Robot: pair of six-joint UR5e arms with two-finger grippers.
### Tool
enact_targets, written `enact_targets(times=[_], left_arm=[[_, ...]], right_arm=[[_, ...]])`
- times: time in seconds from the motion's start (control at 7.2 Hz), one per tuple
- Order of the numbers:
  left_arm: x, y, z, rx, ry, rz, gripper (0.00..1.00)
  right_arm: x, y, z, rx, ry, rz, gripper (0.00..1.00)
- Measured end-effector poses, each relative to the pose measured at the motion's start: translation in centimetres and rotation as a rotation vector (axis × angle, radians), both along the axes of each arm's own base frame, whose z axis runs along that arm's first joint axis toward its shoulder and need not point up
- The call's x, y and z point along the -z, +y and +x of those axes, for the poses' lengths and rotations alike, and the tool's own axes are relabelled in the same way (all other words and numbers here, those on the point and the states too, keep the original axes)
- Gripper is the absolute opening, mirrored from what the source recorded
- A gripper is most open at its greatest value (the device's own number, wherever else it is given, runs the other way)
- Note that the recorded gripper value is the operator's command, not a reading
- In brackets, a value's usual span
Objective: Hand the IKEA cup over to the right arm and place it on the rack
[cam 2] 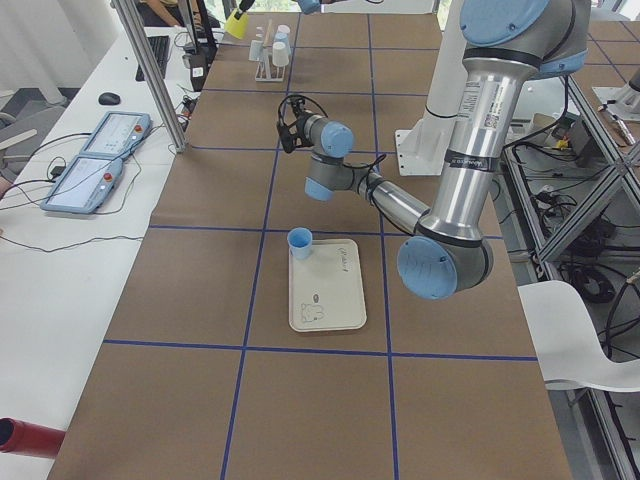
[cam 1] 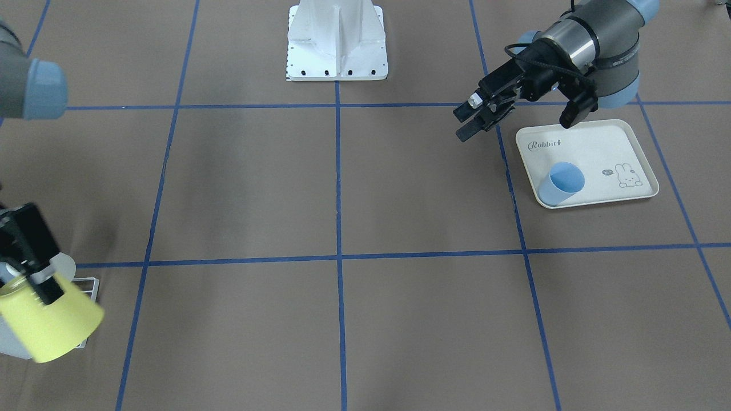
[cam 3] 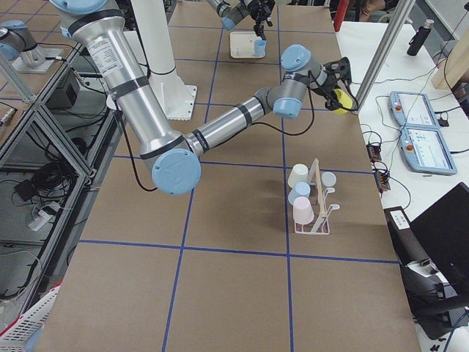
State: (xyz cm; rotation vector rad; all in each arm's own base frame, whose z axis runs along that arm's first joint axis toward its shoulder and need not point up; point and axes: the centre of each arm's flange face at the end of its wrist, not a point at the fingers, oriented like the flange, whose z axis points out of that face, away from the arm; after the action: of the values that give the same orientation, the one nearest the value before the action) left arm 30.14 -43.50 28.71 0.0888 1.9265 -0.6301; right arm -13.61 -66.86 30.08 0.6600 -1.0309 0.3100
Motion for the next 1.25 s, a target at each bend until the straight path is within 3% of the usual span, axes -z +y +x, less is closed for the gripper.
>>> enact_targets(times=[0.28, 0.69, 1.25], left_arm=[[-0.9, -0.4, 0.1, 0.006, -0.026, -0.015, 1.00], [-1.3, -0.6, 0.3, 0.006, -0.036, -0.022, 1.00], [-2.0, -0.8, 0.7, 0.005, -0.046, -0.032, 1.00]], right_arm=[[-6.4, -6.5, 6.7, 0.099, 0.137, -0.051, 0.33], [-10.1, -9.6, 10.4, 0.270, 0.325, -0.148, 0.33], [-16.0, -8.2, 10.2, 0.378, 0.291, -0.260, 0.33]])
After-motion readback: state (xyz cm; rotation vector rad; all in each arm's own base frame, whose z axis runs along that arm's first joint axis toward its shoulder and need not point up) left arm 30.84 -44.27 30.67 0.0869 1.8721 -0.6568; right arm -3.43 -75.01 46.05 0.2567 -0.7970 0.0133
